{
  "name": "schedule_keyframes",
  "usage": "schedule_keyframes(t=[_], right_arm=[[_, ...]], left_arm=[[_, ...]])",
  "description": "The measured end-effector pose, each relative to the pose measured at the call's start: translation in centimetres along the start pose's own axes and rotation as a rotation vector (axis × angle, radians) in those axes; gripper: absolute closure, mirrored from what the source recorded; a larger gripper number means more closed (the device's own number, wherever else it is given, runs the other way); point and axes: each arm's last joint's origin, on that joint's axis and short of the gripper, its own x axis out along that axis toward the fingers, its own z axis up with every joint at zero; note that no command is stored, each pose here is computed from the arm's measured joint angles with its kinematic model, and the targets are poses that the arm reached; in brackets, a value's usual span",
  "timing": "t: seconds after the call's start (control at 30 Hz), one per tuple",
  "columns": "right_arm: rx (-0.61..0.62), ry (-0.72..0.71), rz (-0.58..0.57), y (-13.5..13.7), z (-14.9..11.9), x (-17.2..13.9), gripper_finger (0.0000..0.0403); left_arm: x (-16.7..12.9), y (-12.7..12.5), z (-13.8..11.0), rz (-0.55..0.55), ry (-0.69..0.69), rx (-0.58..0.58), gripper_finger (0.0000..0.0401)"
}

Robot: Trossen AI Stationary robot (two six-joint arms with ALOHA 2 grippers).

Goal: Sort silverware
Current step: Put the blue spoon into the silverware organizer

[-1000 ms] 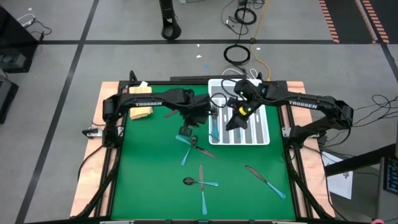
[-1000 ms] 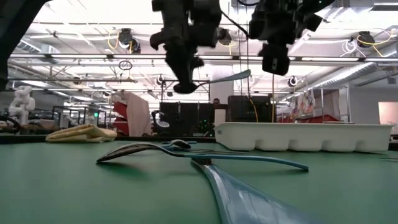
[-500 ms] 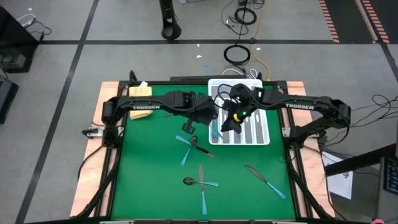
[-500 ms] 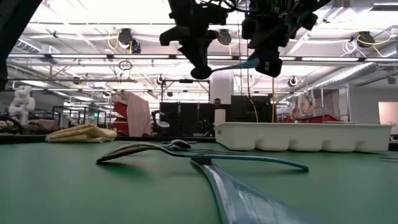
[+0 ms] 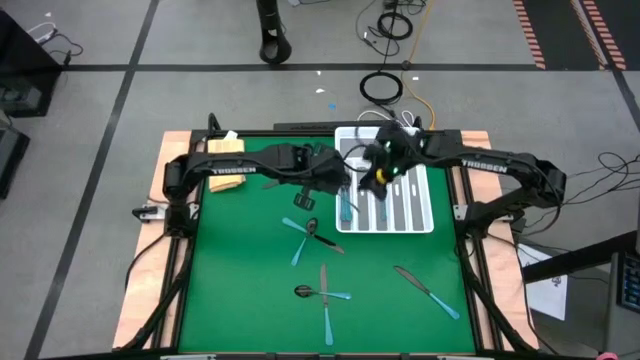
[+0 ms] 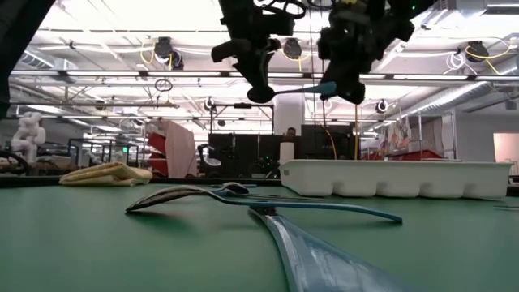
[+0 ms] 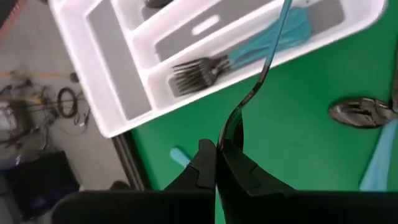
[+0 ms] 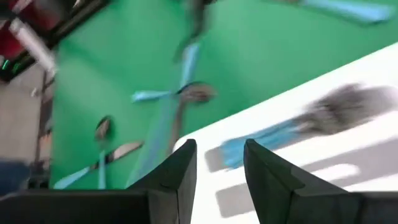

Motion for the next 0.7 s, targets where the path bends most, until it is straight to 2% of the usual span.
schedule_keyframes(t=[0.17,0.27,0.33,0.4,0.47,0.7], right_arm=[[0.028,-0.088,-0.021,-1.6,0.6,-2.6,0.0284],[0.082,-0.115,-0.060,-3.0,0.6,-3.7,0.0284],[0.122,-0.143,-0.022,-3.4,0.9,-4.2,0.0284],[0.116,-0.164,0.069,-3.1,1.3,-4.2,0.0284],[0.101,-0.184,0.113,-2.8,1.6,-4.2,0.0284],[0.099,-0.176,0.127,-2.4,1.6,-4.0,0.0284]], left_arm=[[-1.2,0.7,-0.4,0.103,0.023,-0.062,0.0398],[-2.4,1.3,-0.3,0.162,-0.043,-0.098,0.0398],[-3.3,2.0,0.2,0.222,-0.125,-0.149,0.0398],[-3.5,2.0,0.5,0.249,-0.145,-0.108,0.0398],[-3.6,2.0,0.7,0.272,-0.137,-0.057,0.0398],[-2.2,1.5,1.5,0.255,-0.132,0.010,0.0398]])
